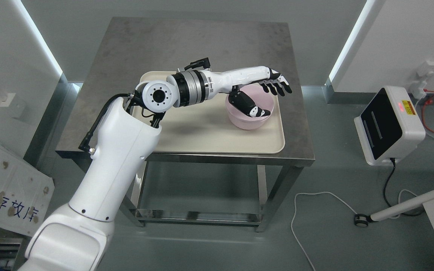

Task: Stack pink IKEA bowls on left shelf middle
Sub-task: 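Lower the held bowl into the other pink bowl, nesting them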

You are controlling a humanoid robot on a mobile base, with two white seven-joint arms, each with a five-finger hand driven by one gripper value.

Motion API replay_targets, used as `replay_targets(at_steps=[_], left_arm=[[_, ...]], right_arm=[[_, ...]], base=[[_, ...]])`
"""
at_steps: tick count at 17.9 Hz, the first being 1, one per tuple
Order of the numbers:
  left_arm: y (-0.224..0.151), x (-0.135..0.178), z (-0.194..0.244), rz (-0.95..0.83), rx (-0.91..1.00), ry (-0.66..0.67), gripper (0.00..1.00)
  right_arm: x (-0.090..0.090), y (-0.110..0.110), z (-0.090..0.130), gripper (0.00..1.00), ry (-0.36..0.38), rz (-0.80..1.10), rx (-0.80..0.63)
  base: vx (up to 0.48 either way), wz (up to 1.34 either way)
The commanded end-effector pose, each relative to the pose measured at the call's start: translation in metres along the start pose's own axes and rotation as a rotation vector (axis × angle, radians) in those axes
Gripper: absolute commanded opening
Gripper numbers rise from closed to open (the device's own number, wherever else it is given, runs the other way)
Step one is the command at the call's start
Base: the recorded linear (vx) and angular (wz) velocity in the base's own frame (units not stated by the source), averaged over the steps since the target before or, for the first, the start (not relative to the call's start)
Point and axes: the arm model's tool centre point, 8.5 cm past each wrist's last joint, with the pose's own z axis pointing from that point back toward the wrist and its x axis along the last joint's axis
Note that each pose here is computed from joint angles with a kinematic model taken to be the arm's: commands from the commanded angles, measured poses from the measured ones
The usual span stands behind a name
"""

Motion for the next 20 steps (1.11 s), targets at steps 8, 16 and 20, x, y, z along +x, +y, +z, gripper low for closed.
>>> replay_targets(at_steps=[8, 16, 20], left_arm=[[-0.013, 0.009, 0.011, -0.344, -0.014, 0.216, 0.49], [-0.028, 0.0, 0.004, -0.394, -0.096, 0.289, 0.49], [-0.03, -0.005, 0.002, -0.395, -0.112, 0.307, 0.49]], right_arm=[[-0.007, -0.011, -0.001, 1.0, -0.004, -0.011, -0.018], [-0.007, -0.011, -0.001, 1.0, -0.004, -0.011, -0.018], [-0.007, -0.011, -0.001, 1.0, -0.004, -0.011, -0.018]], base=[[0.0, 0.0], [0.0, 0.0], [0.0, 0.0]])
